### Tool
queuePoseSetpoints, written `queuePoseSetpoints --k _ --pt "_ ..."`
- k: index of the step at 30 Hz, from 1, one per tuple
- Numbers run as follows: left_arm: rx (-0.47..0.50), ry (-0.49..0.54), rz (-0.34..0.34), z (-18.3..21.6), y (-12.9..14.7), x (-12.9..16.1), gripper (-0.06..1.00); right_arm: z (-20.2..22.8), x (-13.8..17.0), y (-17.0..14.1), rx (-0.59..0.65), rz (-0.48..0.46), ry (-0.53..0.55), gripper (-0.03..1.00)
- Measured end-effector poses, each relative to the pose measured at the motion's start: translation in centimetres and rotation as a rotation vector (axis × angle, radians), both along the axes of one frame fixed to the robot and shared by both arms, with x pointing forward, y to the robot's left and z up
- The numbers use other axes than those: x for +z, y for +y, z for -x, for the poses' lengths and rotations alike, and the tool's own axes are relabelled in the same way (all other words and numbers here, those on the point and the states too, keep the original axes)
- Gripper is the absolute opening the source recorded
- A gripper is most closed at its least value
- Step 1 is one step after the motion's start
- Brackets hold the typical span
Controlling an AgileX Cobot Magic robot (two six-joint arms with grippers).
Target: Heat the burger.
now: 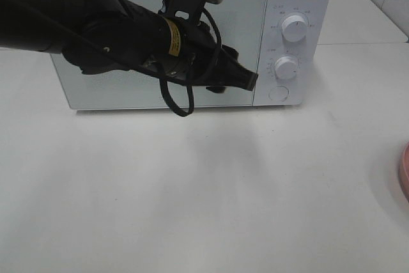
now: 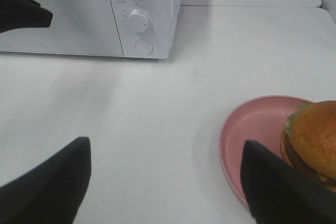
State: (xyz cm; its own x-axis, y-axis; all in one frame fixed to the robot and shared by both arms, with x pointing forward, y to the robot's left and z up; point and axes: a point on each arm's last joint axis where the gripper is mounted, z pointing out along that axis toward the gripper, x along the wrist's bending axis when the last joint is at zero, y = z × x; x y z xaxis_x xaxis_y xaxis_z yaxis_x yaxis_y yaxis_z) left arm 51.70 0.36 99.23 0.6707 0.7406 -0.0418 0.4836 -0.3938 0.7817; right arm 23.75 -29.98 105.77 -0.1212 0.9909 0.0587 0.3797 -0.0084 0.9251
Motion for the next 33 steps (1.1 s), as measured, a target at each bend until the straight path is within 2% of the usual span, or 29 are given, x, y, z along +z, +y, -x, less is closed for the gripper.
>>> queuePoseSetpoints --k 1,2,3,4,5,7,8,9,10,12,13,14,16,19,22,24,25,27,28,30,33 --pt "0.0 0.0 0.0 0.0 0.0 0.0 0.53 0.0 0.0 0.0 0.0 0.0 0.0 0.76" --pt "0.008 0.035 -0.069 1.0 0.1 0.2 0.76 0.0 0.0 0.0 0.0 0.0 0.0 0.76" --pt "0.01 0.048 -0.096 1.5 0.2 0.4 0.85 0.0 0.0 0.0 0.0 0.0 0.0 0.76" --pt "0.01 0.048 -0.096 1.5 0.2 0.4 0.85 0.0 0.0 0.0 0.0 0.0 0.0 0.76" --pt "0.021 0.088 -0.17 2.5 0.4 0.5 0.94 0.0 0.0 0.0 0.0 0.0 0.0 0.76" --pt "0.029 0.107 -0.197 3.0 0.6 0.6 0.96 0.0 0.0 0.0 0.0 0.0 0.0 0.76" --pt "0.05 0.157 -0.26 3.9 1.0 0.7 0.98 0.0 0.0 0.0 0.0 0.0 0.0 0.76" --pt "0.05 0.157 -0.26 3.9 1.0 0.7 0.98 0.0 0.0 0.0 0.0 0.0 0.0 0.76" --pt "0.075 0.211 -0.31 4.7 1.6 1.0 0.98 0.0 0.0 0.0 0.0 0.0 0.0 0.76" --pt "0.086 0.233 -0.326 5.1 1.8 1.1 0.99 0.0 0.0 0.0 0.0 0.0 0.0 0.76" --pt "0.115 0.295 -0.353 5.7 2.4 1.5 0.99 0.0 0.0 0.0 0.0 0.0 0.0 0.76" --pt "0.115 0.295 -0.353 5.7 2.4 1.5 0.99 0.0 0.0 0.0 0.0 0.0 0.0 0.76" --pt "0.146 0.36 -0.402 6.5 3.4 2.1 0.99 0.0 0.0 0.0 0.0 0.0 0.0 0.76" --pt "0.182 0.4 -0.435 7.0 4.7 3.2 0.99 0.0 0.0 0.0 0.0 0.0 0.0 0.76" --pt "0.193 0.406 -0.433 7.0 5.1 3.6 0.99 0.0 0.0 0.0 0.0 0.0 0.0 0.76" --pt "0.27 0.43 -0.424 6.1 7.4 4.9 0.99 0.0 0.0 0.0 0.0 0.0 0.0 0.76" --pt "0.27 0.43 -0.424 6.1 7.4 4.9 0.99 0.0 0.0 0.0 0.0 0.0 0.0 0.76" --pt "0.34 0.447 -0.42 5.0 10.4 6.3 0.99 0.0 0.0 0.0 0.0 0.0 0.0 0.76" --pt "0.34 0.447 -0.42 5.0 10.4 6.3 0.99 0.0 0.0 0.0 0.0 0.0 0.0 0.76" --pt "0.434 0.479 -0.389 4.0 15.1 8.4 0.99 0.0 0.0 0.0 0.0 0.0 0.0 0.76" --pt "0.462 0.489 -0.369 3.8 16.5 9.0 0.99 0.0 0.0 0.0 0.0 0.0 0.0 0.76"
